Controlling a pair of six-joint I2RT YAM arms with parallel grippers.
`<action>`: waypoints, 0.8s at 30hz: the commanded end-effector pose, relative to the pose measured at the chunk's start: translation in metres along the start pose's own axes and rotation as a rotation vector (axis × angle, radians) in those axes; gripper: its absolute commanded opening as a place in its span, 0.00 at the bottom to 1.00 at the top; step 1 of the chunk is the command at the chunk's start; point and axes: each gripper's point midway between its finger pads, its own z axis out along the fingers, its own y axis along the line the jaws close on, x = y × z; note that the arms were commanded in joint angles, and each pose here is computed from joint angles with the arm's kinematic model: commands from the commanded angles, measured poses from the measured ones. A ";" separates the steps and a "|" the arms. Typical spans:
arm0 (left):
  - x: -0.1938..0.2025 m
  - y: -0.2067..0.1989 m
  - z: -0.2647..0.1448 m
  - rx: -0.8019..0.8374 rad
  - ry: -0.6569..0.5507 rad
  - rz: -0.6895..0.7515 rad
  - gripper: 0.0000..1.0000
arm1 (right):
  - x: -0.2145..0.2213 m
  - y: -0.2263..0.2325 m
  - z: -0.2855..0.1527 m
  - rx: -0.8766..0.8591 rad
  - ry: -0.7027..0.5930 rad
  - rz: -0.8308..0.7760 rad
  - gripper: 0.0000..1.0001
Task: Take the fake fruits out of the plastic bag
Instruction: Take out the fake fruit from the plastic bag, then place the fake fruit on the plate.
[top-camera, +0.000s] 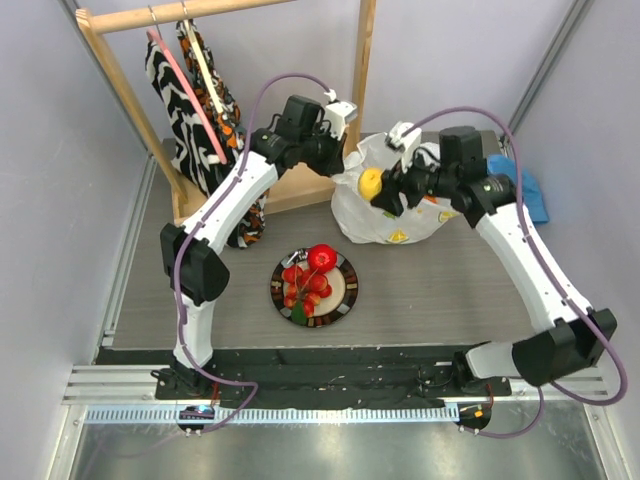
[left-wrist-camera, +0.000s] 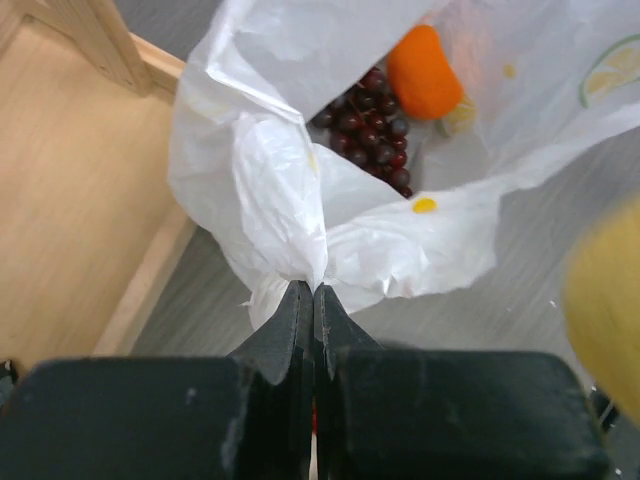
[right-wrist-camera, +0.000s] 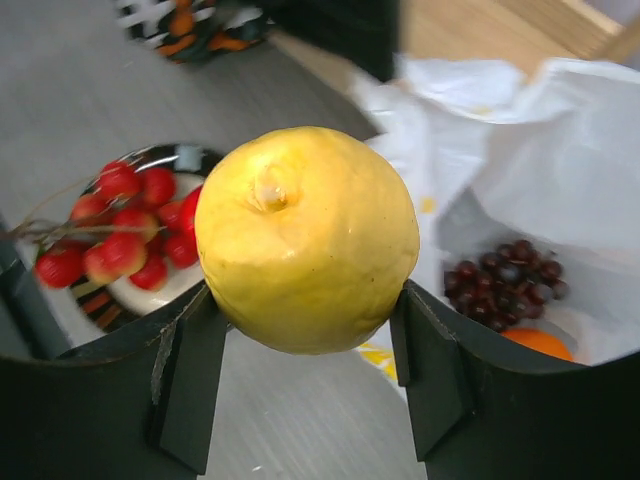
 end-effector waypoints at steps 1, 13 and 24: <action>-0.029 0.011 -0.008 -0.074 -0.084 0.058 0.00 | 0.030 0.079 -0.011 -0.213 0.058 -0.137 0.22; -0.021 0.012 -0.031 -0.111 -0.073 0.057 0.00 | 0.152 0.138 0.038 -0.388 0.297 -0.567 0.24; 0.002 0.011 -0.044 -0.133 -0.025 0.059 0.00 | 0.174 0.116 0.112 -0.326 0.342 -0.702 0.24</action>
